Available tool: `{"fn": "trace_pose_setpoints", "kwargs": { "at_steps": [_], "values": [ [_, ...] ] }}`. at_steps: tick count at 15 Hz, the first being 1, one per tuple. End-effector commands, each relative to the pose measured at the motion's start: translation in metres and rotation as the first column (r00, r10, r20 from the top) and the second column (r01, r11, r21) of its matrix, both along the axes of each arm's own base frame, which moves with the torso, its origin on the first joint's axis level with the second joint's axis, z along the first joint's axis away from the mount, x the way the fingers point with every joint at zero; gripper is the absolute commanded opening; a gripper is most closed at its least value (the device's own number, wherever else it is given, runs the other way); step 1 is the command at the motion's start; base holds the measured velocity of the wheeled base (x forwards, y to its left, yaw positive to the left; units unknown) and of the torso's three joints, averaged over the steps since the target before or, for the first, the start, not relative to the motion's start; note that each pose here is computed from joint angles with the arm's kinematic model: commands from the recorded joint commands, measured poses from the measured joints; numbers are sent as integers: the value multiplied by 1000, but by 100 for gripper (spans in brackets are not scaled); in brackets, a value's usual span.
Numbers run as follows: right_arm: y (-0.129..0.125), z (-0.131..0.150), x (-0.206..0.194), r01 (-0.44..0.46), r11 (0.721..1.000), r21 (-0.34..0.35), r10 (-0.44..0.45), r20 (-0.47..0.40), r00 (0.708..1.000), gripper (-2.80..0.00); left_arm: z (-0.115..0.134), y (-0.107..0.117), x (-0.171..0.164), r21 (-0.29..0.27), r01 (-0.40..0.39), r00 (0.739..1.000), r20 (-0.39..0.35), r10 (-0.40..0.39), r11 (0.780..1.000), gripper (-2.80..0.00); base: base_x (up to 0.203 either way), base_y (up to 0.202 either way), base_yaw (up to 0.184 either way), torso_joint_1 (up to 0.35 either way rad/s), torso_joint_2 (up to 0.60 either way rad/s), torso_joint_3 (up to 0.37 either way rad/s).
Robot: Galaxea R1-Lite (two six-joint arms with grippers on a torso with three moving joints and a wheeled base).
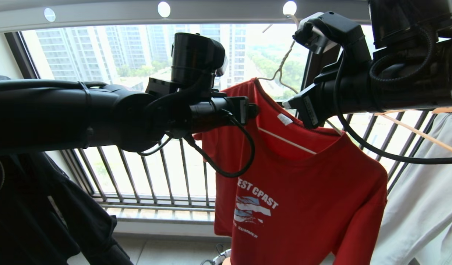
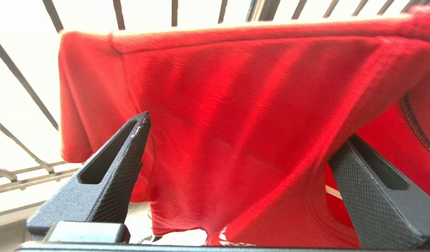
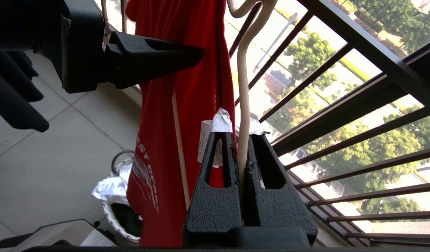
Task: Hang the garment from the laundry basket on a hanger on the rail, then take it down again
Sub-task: Take the clothes off the clothes rack
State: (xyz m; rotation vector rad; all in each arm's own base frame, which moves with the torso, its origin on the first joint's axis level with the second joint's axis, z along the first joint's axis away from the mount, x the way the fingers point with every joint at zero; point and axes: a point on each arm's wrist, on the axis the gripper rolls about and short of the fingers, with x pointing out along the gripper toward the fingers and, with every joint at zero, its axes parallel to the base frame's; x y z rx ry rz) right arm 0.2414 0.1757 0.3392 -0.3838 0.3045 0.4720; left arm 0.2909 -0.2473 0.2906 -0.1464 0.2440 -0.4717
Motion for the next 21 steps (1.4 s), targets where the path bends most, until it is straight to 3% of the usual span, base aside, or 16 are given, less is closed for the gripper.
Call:
{"fn": "trace_pose_setpoints", "kwargs": {
  "at_steps": [1, 6, 7, 15, 19, 21],
  "values": [
    [-2, 2, -2, -1, 1000, -4, 1, 6, 1000, -280, 2, 8, 12, -7, -46, 999, 11, 46, 999, 0, 0, 0, 0, 0, 0, 0],
    [-2, 1, -2, -1, 1000, -5, 1, 5, 1000, -280, 10, 15, 10, -17, -57, 998, 27, 57, 998, 0, 0, 0, 0, 0, 0, 0],
    [-2, 1, -2, -1, 1000, -5, 1, 5, 1000, -280, 9, 15, 10, -17, -57, 998, 27, 57, 998, -280, 0, 0, 0, 0, 0, 0],
    [-1, 0, 0, 3, 1000, -8, -3, 2, 1000, -280, 15, 21, 2, -29, -68, 997, 30, 69, 997, -280, 0, 0, 0, 0, 0, 0],
    [-1, -1, 0, 1, 1000, -10, -1, -1, 1000, -280, 25, 28, 4, -103, -106, 994, 27, 109, 989, -280, 0, 0, 0, 0, 0, 0],
    [-1, -1, 0, 1, 1000, -10, -1, -1, 1000, -280, 21, 31, 11, -98, -125, 992, 19, 128, 987, -280, 0, 0, 0, 0, 0, 0]
  ]
}}
